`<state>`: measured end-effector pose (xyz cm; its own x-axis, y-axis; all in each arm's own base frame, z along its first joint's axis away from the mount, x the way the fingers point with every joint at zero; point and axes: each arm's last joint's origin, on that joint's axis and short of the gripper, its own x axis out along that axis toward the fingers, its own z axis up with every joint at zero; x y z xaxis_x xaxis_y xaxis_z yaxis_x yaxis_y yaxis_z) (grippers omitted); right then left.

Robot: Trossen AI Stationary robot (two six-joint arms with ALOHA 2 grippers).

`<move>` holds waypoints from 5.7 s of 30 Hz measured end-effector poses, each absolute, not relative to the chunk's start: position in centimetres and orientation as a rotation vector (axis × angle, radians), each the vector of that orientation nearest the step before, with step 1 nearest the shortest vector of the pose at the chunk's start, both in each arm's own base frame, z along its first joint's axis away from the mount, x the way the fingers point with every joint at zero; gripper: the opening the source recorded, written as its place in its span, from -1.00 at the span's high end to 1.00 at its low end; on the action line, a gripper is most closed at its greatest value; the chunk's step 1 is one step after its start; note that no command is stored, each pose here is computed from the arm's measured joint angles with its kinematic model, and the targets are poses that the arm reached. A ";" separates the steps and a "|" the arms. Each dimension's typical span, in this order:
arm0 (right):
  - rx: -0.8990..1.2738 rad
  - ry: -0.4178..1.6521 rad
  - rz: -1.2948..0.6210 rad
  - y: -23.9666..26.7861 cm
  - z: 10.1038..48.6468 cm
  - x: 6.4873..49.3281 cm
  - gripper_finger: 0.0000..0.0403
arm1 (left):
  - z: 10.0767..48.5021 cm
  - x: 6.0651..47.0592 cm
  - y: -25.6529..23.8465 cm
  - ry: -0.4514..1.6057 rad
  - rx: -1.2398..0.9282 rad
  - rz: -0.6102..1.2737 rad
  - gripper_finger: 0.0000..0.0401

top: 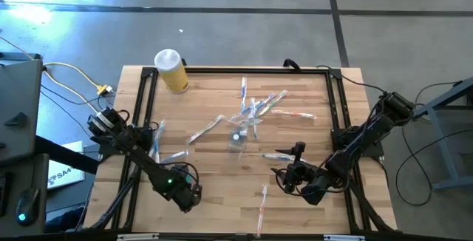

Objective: Pick & Place toothbrushing station
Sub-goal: Put the blue mouthwash into the transparent organizer

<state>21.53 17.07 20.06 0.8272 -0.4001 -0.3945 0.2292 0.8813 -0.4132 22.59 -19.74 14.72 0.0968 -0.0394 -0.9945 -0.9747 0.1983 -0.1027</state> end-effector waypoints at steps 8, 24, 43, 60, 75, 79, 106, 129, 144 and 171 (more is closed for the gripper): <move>-0.340 0.520 -0.322 16.7 20.0 21.9 -0.62 | 16.2 22.9 -19.2 1.191 -0.842 0.954 0.58; -0.290 0.525 -0.477 13.6 20.0 23.9 -0.62 | 28.2 27.4 -16.9 0.988 0.463 0.545 0.58; -0.220 0.466 -0.441 13.1 22.7 22.9 -0.62 | 29.5 31.0 -12.7 1.183 1.379 0.260 0.58; -0.099 0.421 -0.367 15.6 22.7 21.2 -0.62 | 24.7 34.6 -9.1 1.530 1.911 0.231 0.58; -0.125 0.428 -0.393 15.1 22.7 21.5 -0.62 | 26.5 33.8 -8.5 1.462 1.787 0.352 0.58; -0.058 0.422 -0.410 14.7 22.7 21.9 -0.62 | 28.6 32.6 -7.9 1.433 1.729 0.378 0.58; 0.192 0.221 -0.405 14.4 24.9 23.9 -0.62 | 30.2 22.1 0.5 1.258 1.621 0.244 0.58; 0.106 0.299 -0.417 12.9 24.3 24.5 -0.62 | 23.9 25.7 -6.3 0.824 2.203 0.040 0.58; 0.114 0.316 -0.396 13.3 24.1 24.3 -0.62 | 23.8 29.8 -4.7 0.866 2.240 0.039 0.58; 0.037 0.356 -0.387 13.2 23.8 24.2 -0.62 | 21.5 31.5 -1.4 0.930 2.225 -0.013 0.58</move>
<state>24.16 13.15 23.83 0.8651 -0.3626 -0.3465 0.3753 0.9263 -0.0323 31.54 -1.39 21.51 0.7404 0.6175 -0.2655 0.6244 -0.4858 0.6116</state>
